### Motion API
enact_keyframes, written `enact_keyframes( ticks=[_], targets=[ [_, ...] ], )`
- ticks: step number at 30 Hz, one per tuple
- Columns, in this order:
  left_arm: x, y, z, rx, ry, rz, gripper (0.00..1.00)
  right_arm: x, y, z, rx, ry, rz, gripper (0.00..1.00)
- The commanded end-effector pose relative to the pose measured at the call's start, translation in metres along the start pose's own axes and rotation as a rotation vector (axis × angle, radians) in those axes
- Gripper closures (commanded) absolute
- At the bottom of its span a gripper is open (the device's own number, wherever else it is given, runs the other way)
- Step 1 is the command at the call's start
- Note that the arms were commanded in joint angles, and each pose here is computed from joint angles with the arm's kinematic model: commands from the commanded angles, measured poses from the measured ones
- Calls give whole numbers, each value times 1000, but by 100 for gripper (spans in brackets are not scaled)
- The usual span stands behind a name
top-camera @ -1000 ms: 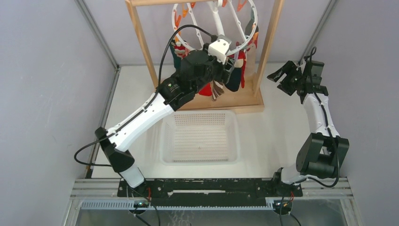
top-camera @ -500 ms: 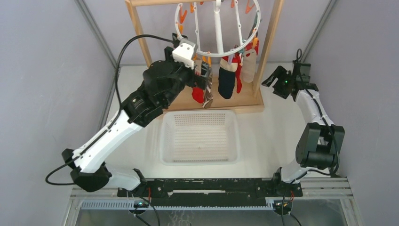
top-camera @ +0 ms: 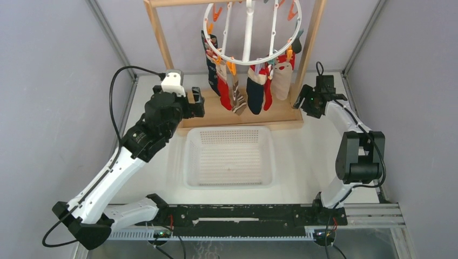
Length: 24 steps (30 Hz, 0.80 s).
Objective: Remove the socks clipped to the hanger
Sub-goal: Adjust the hanger on the clothesline, then adjust the clothesline at the center of the board.
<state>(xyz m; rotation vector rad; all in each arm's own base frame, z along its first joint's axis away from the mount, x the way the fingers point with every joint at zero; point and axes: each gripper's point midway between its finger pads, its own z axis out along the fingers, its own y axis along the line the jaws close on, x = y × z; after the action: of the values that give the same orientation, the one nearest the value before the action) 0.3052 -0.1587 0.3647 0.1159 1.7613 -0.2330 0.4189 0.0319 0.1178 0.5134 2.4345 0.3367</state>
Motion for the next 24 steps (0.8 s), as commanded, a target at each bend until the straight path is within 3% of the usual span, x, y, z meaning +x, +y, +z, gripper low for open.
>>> enact_keyframes(
  ticks=[1, 24],
  targets=[
    [30, 27, 8, -84, 58, -99, 0, -14, 1, 4, 69, -63, -68, 23],
    [141, 96, 85, -310, 301, -206, 0, 17, -20, 33, 185, 38, -105, 32]
  ],
)
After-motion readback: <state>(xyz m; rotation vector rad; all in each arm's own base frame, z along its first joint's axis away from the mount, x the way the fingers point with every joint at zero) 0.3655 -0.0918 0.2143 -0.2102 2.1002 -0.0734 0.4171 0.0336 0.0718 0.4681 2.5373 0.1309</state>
